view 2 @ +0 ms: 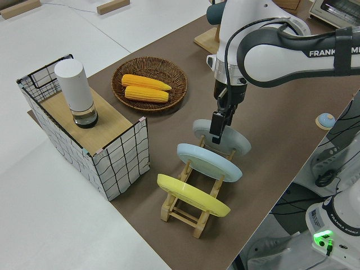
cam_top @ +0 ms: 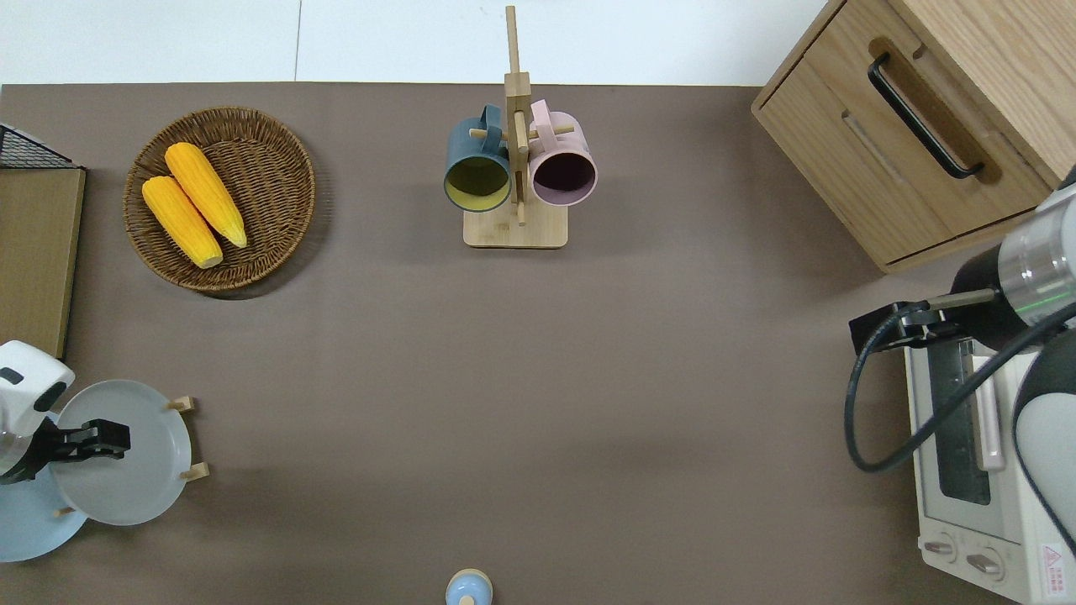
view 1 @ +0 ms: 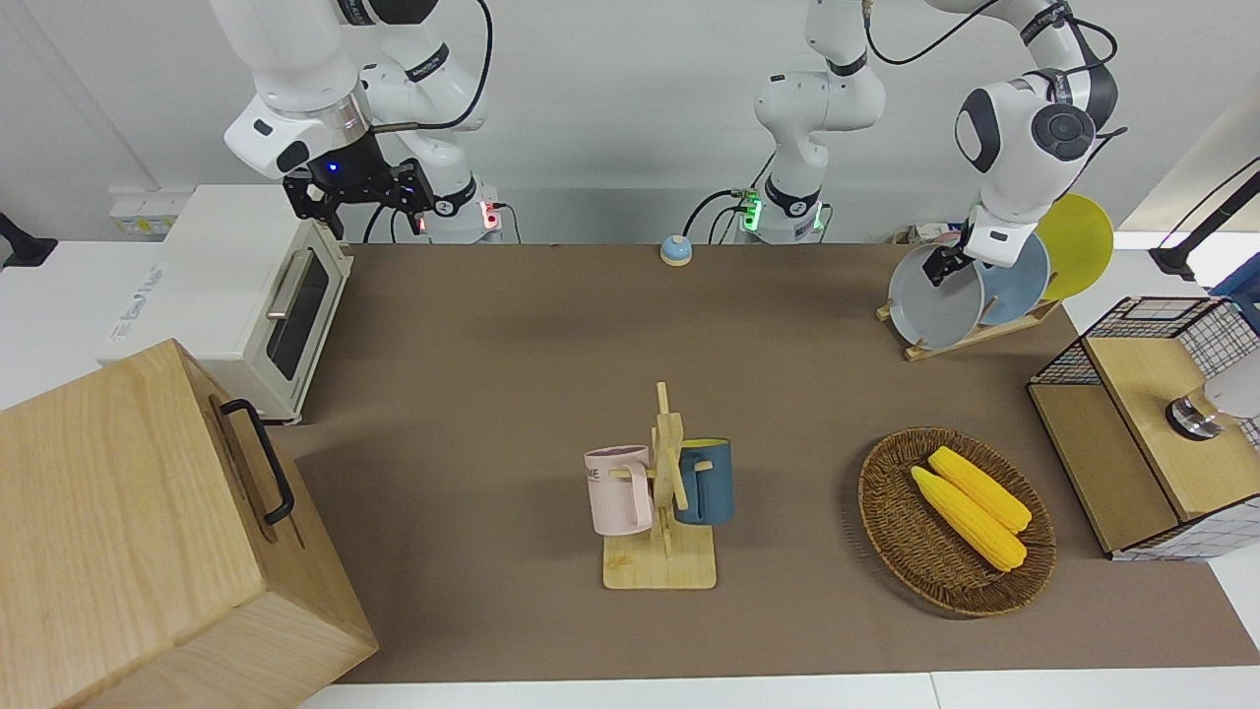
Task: Pick gray plate from low plate rack and place it on table with left arm
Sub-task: 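Close the left gripper on the rim of the upright gray plate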
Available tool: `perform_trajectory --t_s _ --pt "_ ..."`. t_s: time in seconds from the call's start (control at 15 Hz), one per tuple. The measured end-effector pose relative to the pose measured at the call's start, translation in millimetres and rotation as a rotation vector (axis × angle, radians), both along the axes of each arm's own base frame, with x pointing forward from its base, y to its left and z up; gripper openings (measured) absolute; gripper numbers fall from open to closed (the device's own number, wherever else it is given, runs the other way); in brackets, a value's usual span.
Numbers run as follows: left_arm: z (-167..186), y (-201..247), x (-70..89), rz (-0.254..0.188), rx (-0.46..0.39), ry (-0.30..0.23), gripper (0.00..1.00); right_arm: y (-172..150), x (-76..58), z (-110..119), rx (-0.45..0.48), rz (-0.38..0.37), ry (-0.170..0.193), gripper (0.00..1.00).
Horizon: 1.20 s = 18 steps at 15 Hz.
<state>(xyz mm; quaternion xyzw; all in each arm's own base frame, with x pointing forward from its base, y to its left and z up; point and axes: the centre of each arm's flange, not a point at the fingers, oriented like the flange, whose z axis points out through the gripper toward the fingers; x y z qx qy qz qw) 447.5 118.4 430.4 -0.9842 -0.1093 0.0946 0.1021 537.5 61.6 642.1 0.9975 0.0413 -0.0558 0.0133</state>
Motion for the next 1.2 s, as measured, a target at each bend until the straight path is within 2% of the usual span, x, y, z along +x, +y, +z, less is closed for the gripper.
perform_trajectory --t_s 0.07,0.13,0.33,0.4,0.87,1.2 --pt "-2.9 1.5 -0.9 0.002 -0.002 -0.003 0.95 0.0 0.0 0.0 0.000 0.000 0.000 0.99" --pt "-4.0 2.8 -1.4 0.004 -0.003 -0.004 0.82 0.0 0.0 0.0 0.000 0.000 0.000 0.99" --pt "-4.4 3.3 -1.7 -0.015 -0.008 -0.001 0.31 0.0 0.0 0.0 0.000 0.000 0.000 0.99" --pt "-3.9 2.7 -1.4 -0.018 -0.010 -0.003 0.20 0.0 0.0 0.0 0.000 0.000 0.000 0.99" --pt "-1.9 2.0 -1.6 -0.023 -0.012 -0.008 0.19 0.0 0.0 0.0 0.000 0.000 0.000 0.99" --pt "5.2 -0.7 1.0 -0.031 -0.063 -0.029 0.15 0.0 0.0 0.0 0.000 0.000 0.000 0.99"
